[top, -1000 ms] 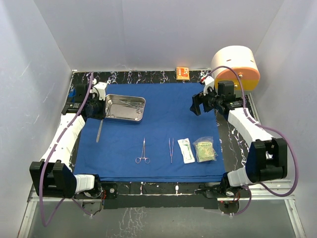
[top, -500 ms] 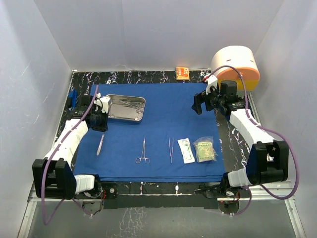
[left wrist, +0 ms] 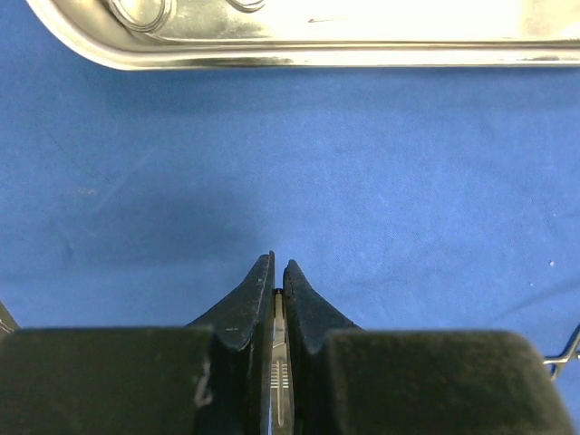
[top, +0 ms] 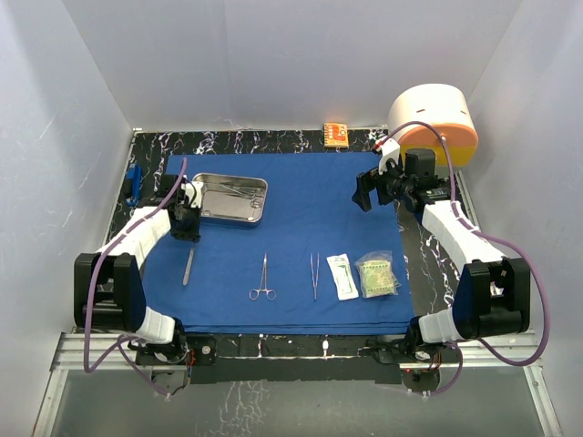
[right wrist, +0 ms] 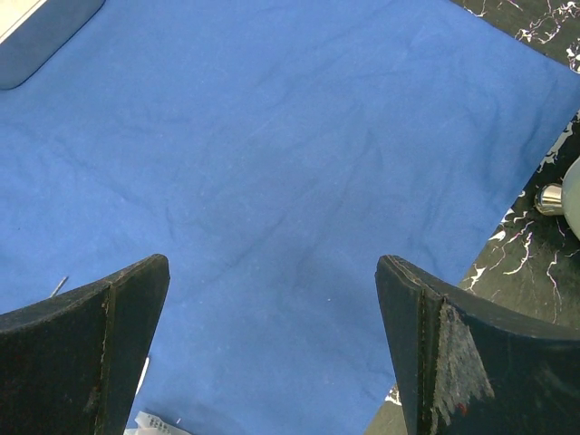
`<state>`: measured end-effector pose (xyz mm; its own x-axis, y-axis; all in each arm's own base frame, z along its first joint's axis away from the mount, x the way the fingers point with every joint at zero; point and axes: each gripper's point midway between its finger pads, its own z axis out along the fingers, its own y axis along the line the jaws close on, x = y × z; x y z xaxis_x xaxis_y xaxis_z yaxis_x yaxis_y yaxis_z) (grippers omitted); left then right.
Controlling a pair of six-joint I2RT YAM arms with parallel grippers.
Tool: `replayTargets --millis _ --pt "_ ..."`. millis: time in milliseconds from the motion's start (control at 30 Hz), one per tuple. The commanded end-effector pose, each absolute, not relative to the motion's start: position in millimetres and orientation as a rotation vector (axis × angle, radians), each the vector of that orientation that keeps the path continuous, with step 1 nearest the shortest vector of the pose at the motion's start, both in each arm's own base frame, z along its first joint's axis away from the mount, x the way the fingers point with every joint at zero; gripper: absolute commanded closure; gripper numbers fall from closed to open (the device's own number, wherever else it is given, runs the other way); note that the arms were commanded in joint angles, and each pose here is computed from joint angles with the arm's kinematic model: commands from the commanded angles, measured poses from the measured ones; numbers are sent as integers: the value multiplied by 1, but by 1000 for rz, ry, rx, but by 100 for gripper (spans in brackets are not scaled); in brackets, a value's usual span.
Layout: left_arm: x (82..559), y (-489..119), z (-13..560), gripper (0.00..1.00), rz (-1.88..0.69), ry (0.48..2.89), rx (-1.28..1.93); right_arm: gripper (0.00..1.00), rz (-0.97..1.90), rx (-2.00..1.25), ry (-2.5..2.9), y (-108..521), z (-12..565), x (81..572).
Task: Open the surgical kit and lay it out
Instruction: Place the medical item in the surgical kit.
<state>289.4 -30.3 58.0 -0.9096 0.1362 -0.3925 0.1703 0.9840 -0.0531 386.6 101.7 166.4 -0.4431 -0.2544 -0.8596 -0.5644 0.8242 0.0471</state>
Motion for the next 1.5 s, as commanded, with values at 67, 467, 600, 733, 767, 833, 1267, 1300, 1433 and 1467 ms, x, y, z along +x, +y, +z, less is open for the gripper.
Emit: replayTargets --millis 67,467,600,733,767,833,1267,1300,1433,1467 --pt "290 -18 48 100 -109 2737 106 2 393 -597 1970 101 184 395" --pt "289 -18 27 100 -172 2827 63 2 397 -604 1991 101 175 396" --pt "288 -19 27 100 -181 2829 63 2 388 -606 1991 100 175 396" --pt "288 -18 26 100 -173 2838 56 2 381 -608 1988 99 176 395" --pt "288 -18 25 100 -172 2840 57 2 380 -608 1985 100 177 396" --pt "288 -18 25 100 -169 2843 58 2 379 -610 1985 99 177 395" --pt "286 -13 23 99 -138 2869 61 2 382 -611 1980 100 178 394" --pt "286 -13 23 98 -138 2870 59 2 382 -611 1979 100 179 394" --pt "285 -14 22 98 -140 2877 54 2 381 -610 1978 100 179 394" --pt "285 -14 22 97 -140 2879 55 2 380 -609 1977 99 179 395"
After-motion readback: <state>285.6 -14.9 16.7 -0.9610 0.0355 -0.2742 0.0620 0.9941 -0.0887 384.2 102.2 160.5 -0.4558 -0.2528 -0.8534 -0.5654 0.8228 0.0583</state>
